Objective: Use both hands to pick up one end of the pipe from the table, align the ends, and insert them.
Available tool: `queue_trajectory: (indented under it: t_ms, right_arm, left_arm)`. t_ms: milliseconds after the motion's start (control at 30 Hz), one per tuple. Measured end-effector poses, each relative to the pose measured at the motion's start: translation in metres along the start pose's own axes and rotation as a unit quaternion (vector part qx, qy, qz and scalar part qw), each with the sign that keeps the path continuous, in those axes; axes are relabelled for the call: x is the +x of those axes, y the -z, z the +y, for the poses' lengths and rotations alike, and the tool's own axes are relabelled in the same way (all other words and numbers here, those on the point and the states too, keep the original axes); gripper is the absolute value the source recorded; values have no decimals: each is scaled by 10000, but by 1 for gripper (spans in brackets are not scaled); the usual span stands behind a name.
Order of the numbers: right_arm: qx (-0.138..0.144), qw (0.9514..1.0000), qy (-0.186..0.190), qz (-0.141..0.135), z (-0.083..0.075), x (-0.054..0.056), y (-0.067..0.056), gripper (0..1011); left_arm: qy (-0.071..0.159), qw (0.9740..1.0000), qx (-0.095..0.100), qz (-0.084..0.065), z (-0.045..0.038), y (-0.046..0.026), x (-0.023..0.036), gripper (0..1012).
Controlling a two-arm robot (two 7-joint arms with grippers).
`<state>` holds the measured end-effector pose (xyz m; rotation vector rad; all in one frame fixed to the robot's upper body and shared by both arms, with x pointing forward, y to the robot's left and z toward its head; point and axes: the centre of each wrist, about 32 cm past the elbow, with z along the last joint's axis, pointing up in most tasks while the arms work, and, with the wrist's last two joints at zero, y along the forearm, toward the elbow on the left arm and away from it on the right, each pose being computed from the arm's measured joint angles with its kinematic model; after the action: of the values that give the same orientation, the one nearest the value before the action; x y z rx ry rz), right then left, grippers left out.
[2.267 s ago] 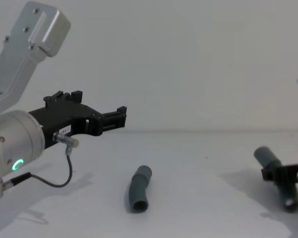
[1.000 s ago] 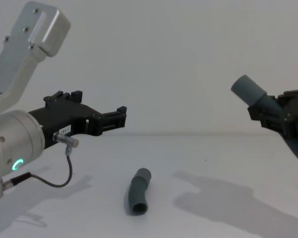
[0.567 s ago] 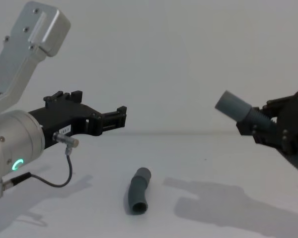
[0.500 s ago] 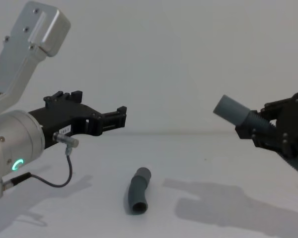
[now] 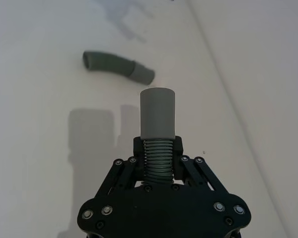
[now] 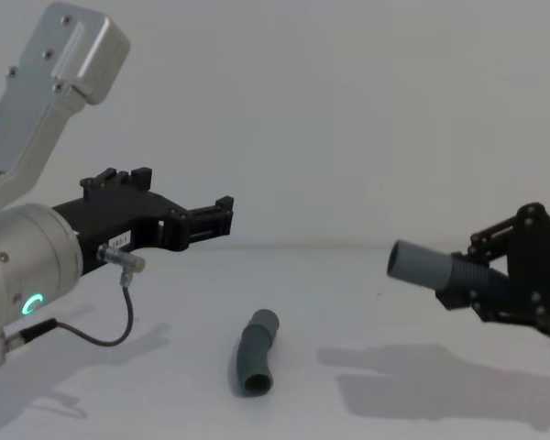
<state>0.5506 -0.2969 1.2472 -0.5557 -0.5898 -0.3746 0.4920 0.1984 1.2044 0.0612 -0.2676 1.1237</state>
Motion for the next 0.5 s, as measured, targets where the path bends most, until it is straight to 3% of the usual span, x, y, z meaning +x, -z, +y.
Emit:
queue_trajectory:
  t_ms: [167,500]
  right_arm:
    - [-93,9990,-335,-284,16,112,47,273]
    - [-329,9914,-960,-830,36,331,111,272]
  left_arm:
    - [0,10000,0,0,0,0,0,1001]
    - [0,10000,0,0,0,0,0,1001]
